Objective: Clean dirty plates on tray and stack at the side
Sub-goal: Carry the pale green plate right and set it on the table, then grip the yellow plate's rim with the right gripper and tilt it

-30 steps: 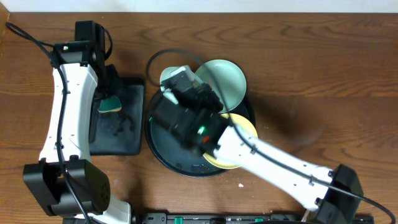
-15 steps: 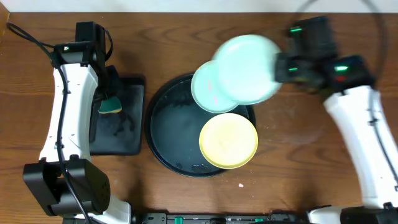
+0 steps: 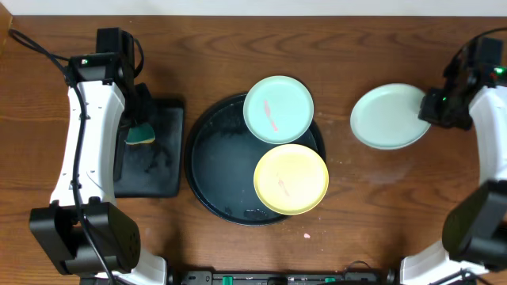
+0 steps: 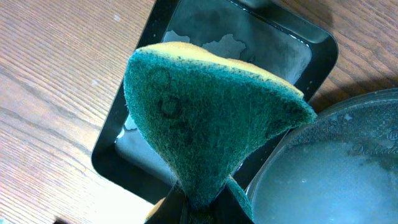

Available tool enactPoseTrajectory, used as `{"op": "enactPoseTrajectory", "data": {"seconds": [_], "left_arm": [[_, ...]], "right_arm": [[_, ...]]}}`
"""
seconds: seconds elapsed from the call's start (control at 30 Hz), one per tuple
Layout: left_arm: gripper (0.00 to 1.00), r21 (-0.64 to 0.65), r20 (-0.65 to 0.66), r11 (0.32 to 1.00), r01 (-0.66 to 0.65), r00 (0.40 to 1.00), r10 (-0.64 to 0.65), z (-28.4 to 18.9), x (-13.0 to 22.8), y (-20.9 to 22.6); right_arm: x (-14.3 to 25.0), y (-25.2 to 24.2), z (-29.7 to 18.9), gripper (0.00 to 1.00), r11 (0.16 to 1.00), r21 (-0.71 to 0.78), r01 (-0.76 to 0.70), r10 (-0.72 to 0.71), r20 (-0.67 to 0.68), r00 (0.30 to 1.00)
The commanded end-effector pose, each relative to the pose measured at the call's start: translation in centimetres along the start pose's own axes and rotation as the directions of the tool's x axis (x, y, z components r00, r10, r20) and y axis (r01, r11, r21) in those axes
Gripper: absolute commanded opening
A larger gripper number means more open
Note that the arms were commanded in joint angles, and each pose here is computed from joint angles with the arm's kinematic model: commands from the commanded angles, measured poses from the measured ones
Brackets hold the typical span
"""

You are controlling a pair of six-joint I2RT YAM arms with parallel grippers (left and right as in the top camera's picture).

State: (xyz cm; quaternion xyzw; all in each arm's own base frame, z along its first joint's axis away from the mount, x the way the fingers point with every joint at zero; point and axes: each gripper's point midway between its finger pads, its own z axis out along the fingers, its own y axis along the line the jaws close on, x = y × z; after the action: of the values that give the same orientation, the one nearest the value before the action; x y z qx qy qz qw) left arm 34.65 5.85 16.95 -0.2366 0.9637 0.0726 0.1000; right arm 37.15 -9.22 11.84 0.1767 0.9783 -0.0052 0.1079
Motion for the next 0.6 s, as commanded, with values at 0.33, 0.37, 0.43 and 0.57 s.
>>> {"op": "enactPoseTrajectory", "data": {"seconds": [0.33, 0.37, 0.43, 0.57], "left_arm": [[0.08, -0.015, 0.013, 1.000, -0.011, 1.000, 0.011, 0.1, -0.2, 0.1], [0.08, -0.015, 0.013, 1.000, -0.011, 1.000, 0.011, 0.1, -0.2, 0.1], [0.08, -0.015, 0.013, 1.000, -0.011, 1.000, 0.011, 0.1, -0.2, 0.1], [0.08, -0.015, 0.013, 1.000, -0.011, 1.000, 0.011, 0.1, -0.2, 0.1]], "right_arm": [[4.2, 0.6, 7.8, 0.19, 0.994, -0.077, 0.080, -0.089, -0.122, 0.989], [4.1, 0.9, 7.3, 0.26, 0.993, -0.093, 0.078, -0.090, -0.127, 0.988], [4.0, 2.0, 6.3, 0.31, 0.986, -0.149, 0.071, -0.092, -0.140, 0.986], [3.8, 5.8, 1.9, 0.36, 0.955, -0.262, 0.142, -0.184, -0.144, 0.972]]}}
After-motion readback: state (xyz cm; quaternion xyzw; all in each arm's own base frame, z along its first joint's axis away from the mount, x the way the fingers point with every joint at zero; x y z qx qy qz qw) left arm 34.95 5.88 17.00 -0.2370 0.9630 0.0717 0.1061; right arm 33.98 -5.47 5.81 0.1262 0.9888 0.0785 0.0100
